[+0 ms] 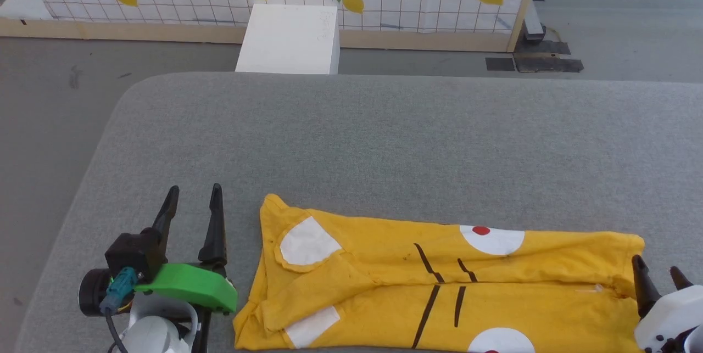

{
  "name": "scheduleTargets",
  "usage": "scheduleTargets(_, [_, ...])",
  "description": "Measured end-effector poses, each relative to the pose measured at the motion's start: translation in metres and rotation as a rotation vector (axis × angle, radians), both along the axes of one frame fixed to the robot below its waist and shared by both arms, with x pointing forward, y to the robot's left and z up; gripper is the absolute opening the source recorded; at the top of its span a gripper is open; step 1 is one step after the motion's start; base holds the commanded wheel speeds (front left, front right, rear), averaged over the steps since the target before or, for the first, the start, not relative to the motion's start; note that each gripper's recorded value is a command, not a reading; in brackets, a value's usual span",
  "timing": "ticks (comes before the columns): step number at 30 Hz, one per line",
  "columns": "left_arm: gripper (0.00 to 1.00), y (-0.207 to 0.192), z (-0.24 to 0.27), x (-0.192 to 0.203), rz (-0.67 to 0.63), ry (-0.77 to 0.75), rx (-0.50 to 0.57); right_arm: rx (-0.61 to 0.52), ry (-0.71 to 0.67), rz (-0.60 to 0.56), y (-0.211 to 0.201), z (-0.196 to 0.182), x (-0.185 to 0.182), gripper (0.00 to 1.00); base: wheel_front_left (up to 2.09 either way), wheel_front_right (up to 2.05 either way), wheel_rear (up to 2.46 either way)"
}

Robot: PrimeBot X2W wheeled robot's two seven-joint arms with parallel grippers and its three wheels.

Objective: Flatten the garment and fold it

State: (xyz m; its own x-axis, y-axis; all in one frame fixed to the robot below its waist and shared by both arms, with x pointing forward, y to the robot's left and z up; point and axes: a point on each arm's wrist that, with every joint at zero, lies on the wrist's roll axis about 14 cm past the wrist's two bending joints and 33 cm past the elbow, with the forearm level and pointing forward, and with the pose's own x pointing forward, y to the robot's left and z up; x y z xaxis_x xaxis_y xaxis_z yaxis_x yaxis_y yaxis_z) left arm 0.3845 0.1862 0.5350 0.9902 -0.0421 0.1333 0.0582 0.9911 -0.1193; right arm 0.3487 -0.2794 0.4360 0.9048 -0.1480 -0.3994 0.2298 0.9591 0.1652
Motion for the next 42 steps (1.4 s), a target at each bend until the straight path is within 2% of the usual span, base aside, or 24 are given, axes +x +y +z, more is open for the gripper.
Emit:
scheduleTargets(8, [1.00,0.000,0.004,0.006,0.014,-0.023,0.015,0.059,0.120,-0.076,-0.011,-0.029,-0.005,1.00,0.00,0.00,0.00])
scheduleTargets(12, [1.00,-0.006,0.006,0.009,-0.003,-0.033,0.014,0.094,0.230,-0.094,-0.013,-0.049,-0.010,1.00,0.00,0.00,0.00])
scheduleTargets(20, [1.00,-0.007,0.000,0.012,-0.009,-0.020,0.013,0.131,0.412,-0.054,-0.005,-0.066,-0.007,1.00,0.00,0.00,0.00])
scheduleTargets(21, [1.00,-0.007,0.000,0.012,-0.009,-0.020,0.008,0.142,0.439,-0.046,-0.002,-0.068,-0.007,0.80,0.00,0.00,0.00])
scheduleTargets(22, [1.00,-0.007,0.000,0.012,-0.009,-0.019,0.007,0.145,0.458,-0.038,-0.001,-0.068,-0.007,0.38,0.00,0.00,0.00])
scheduleTargets(24, [1.00,-0.007,-0.001,0.013,-0.008,-0.017,0.004,0.147,0.484,-0.023,0.002,-0.068,-0.007,0.00,0.00,0.00,0.00])
scheduleTargets(29, [1.00,-0.006,-0.004,0.013,-0.005,-0.010,0.005,0.140,0.491,0.011,0.011,-0.064,-0.005,0.00,0.00,0.00,0.00])
scheduleTargets(33, [1.00,-0.007,-0.006,0.013,-0.010,-0.005,0.009,0.085,0.464,-0.011,-0.001,-0.059,-0.007,0.00,0.00,0.00,0.00])
scheduleTargets(37, [1.00,-0.009,-0.008,0.013,-0.017,0.000,0.004,-0.018,0.415,-0.088,-0.037,-0.049,-0.010,0.00,0.00,0.00,0.00])
scheduleTargets(42, [1.00,-0.010,-0.010,0.015,-0.020,0.004,0.002,-0.206,0.345,-0.201,-0.097,-0.024,-0.015,0.00,0.00,0.00,0.00])
